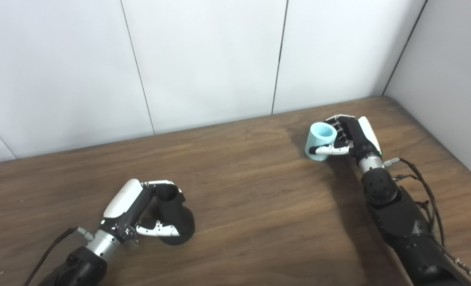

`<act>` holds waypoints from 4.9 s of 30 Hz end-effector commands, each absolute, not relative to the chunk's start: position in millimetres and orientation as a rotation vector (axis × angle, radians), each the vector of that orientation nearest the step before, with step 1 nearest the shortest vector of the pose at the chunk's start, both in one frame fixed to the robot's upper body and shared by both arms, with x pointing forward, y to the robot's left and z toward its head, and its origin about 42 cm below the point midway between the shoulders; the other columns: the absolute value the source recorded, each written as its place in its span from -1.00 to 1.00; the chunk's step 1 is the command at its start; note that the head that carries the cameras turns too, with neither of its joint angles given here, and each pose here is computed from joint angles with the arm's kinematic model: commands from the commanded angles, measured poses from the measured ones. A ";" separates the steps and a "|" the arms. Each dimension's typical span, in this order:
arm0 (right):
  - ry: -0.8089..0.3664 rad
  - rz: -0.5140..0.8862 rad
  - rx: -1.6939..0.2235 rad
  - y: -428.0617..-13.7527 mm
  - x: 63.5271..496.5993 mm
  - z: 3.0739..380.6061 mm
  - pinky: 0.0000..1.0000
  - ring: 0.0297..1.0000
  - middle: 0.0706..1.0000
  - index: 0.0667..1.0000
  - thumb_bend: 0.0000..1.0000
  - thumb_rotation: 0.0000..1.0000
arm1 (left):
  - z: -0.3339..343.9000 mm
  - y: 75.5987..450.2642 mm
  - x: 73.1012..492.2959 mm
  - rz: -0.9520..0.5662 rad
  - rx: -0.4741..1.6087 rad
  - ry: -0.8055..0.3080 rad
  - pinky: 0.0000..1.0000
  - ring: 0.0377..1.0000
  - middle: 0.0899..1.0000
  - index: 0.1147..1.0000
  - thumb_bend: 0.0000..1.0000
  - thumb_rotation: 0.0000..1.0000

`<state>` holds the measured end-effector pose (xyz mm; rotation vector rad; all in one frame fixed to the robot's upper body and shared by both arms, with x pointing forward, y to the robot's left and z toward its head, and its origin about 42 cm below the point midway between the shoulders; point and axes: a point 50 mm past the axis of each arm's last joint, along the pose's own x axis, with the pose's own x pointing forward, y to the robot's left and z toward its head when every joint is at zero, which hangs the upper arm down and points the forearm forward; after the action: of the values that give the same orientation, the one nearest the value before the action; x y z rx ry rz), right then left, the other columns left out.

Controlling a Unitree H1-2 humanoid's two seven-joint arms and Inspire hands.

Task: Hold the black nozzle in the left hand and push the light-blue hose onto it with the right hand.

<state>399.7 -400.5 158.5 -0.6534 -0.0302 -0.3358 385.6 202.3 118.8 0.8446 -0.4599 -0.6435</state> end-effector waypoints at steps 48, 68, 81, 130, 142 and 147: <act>-0.436 0.458 -0.497 -143.5 370.8 319.1 -0.50 -0.37 -0.25 -0.06 0.05 -1.00 | 26.7 173.9 333.2 -0.896 1.124 -0.087 -0.31 -0.23 -0.12 -0.12 0.00 -1.00; -0.420 0.460 -0.511 -159.1 374.5 325.0 -0.49 -0.37 -0.26 -0.05 0.05 -1.00 | 26.9 174.6 335.1 -0.898 1.133 -0.085 -0.27 -0.21 -0.12 -0.11 0.01 -1.00; -0.478 0.461 -0.460 -148.4 378.2 353.8 -0.41 -0.30 -0.20 -0.06 0.05 -1.00 | 23.0 174.3 337.8 -0.899 1.139 -0.078 -0.28 -0.22 -0.13 -0.11 0.01 -1.00; -0.397 0.503 -0.626 -183.6 369.4 319.3 -0.49 -0.38 -0.25 -0.04 0.04 -1.00 | 28.1 180.4 339.8 -0.895 1.141 -0.064 -0.24 -0.19 -0.11 -0.13 0.01 -1.00; -0.346 0.521 -0.600 -178.5 363.0 307.9 -0.47 -0.35 -0.24 -0.03 0.04 -1.00 | 30.5 180.0 338.8 -0.896 1.146 -0.059 -0.23 -0.19 -0.11 -0.13 0.01 -1.00; -0.341 0.521 -0.607 -179.0 362.4 304.9 -0.48 -0.37 -0.25 -0.03 0.04 -1.00 | 30.9 179.2 338.7 -0.895 1.140 -0.066 -0.23 -0.19 -0.11 -0.13 0.01 -1.00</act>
<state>368.9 -184.1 287.0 -0.5932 -0.2551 0.5098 390.1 145.4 117.0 0.9236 -0.4576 -0.6696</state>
